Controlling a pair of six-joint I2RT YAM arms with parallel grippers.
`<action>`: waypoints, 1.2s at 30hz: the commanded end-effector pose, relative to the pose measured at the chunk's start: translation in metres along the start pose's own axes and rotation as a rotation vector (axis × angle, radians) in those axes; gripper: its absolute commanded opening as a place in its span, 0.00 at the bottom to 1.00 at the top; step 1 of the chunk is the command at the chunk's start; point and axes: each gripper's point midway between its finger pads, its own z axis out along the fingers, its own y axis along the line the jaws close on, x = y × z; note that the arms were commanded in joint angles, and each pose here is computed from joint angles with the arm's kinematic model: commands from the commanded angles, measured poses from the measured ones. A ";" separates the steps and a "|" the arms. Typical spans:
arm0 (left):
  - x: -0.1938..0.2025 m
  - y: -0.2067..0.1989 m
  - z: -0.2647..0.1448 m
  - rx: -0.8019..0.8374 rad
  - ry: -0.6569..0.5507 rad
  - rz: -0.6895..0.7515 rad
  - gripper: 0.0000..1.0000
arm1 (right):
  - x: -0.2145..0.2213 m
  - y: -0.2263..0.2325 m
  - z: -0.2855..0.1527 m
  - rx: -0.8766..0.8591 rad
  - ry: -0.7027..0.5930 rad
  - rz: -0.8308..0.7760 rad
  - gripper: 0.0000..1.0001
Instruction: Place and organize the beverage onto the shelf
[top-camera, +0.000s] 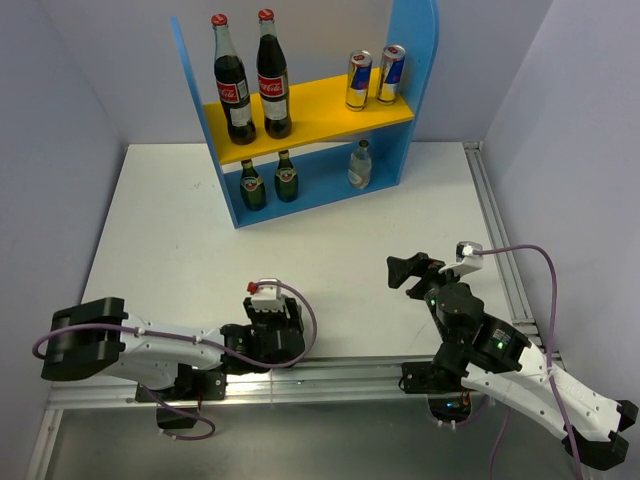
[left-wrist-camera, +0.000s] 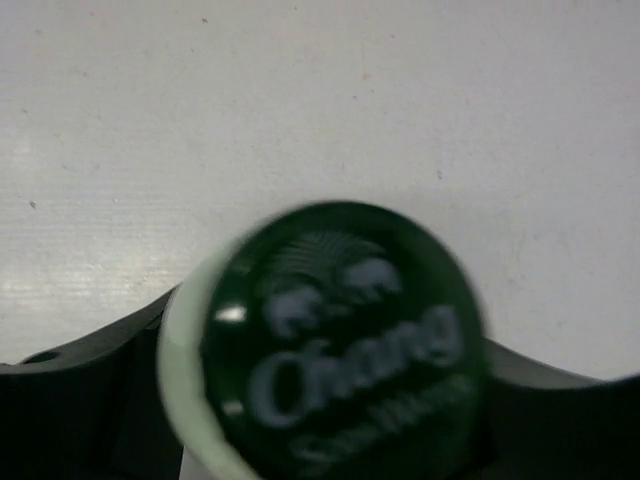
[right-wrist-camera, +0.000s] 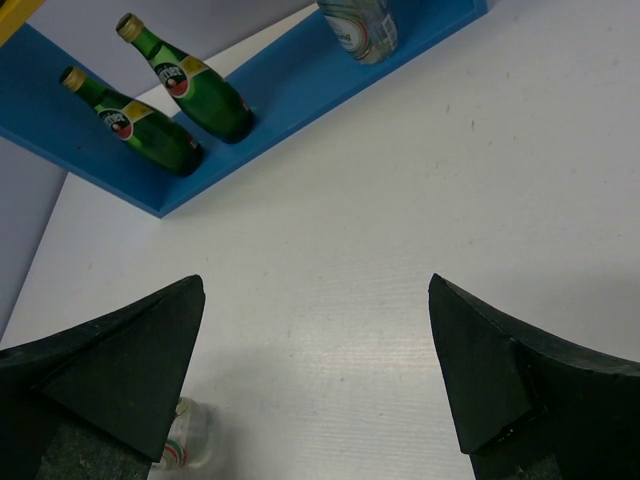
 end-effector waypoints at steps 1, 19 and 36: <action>-0.006 -0.008 0.010 0.021 -0.021 -0.021 0.48 | -0.001 0.001 0.000 0.000 -0.006 0.006 1.00; -0.128 -0.101 0.125 0.049 -0.164 0.051 0.00 | -0.002 0.000 -0.002 -0.011 -0.016 0.018 1.00; -0.246 -0.152 0.294 0.061 -0.279 0.028 0.00 | 0.004 0.008 -0.001 -0.065 -0.001 0.019 1.00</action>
